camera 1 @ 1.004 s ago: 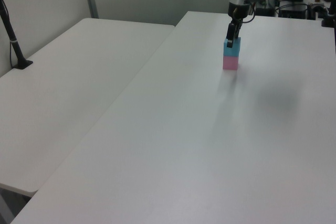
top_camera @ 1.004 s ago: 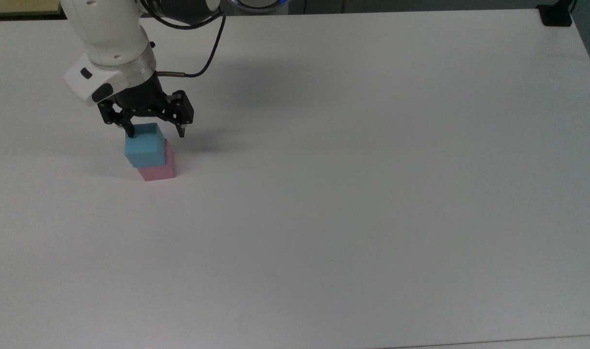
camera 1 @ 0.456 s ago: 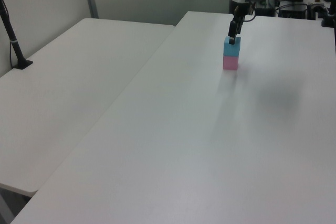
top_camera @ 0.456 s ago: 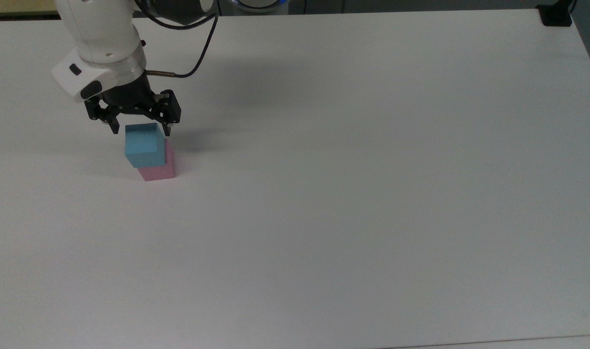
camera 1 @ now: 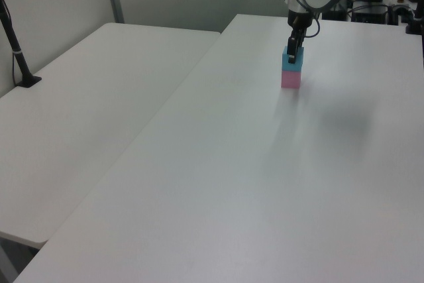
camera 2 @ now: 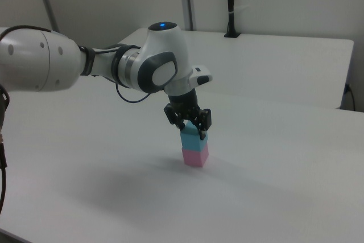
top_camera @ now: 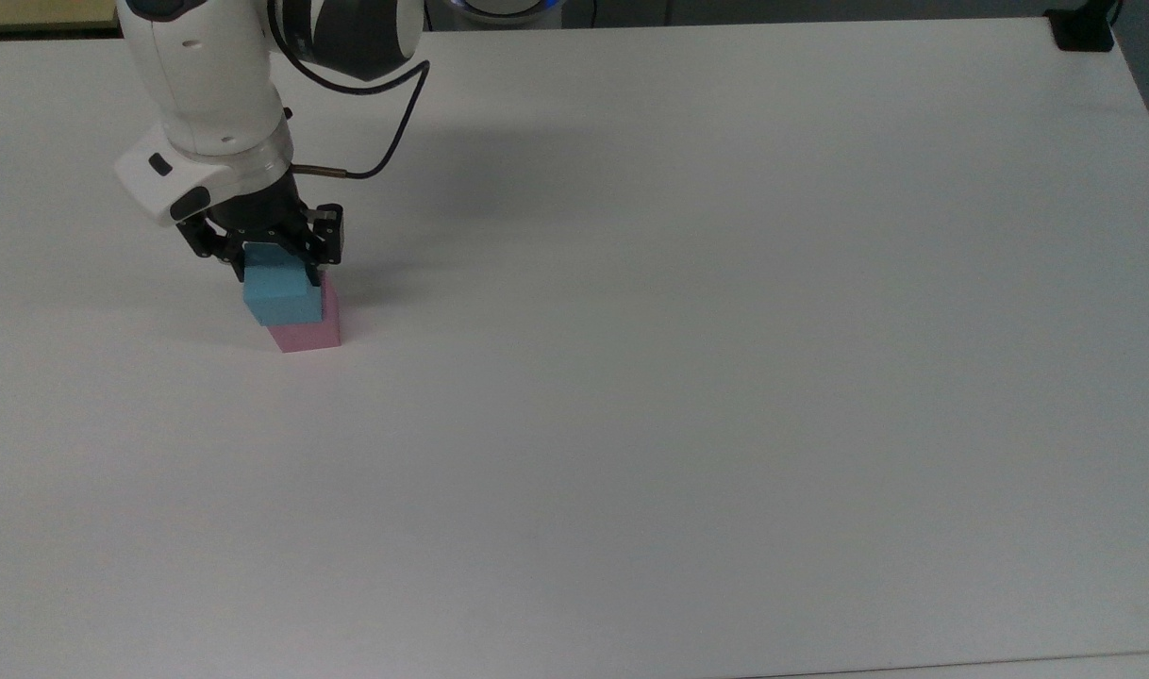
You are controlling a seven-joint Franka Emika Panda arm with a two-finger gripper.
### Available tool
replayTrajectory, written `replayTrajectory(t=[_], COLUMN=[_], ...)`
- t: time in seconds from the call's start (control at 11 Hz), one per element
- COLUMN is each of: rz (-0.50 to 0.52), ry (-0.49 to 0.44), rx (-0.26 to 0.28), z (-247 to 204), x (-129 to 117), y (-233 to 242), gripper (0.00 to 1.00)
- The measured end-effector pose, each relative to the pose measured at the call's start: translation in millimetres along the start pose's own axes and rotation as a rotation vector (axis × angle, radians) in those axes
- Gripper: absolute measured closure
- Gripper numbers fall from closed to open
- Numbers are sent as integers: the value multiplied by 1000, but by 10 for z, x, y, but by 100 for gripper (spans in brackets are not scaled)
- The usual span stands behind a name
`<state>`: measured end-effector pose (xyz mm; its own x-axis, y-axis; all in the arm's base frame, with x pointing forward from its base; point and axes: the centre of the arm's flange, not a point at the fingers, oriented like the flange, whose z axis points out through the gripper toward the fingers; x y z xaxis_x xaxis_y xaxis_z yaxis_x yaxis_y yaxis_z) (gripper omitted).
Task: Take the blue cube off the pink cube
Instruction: 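Lift the light-blue cube off the pink cube and carry it sideways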
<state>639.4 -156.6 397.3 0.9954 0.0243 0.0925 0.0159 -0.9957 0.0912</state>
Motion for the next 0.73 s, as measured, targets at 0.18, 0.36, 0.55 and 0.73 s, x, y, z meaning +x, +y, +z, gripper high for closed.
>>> replayTrajectory(t=[0.18,0.36,0.55,0.73], rz=[3,-2,-29,7], ry=[9,-21,-66,-67], rx=[-2,6,22,39], z=[-67,-163,-356,-493], x=[6,-36,-69,-13], y=[8,-39,-342,-911], gripper=[42,42,42,42])
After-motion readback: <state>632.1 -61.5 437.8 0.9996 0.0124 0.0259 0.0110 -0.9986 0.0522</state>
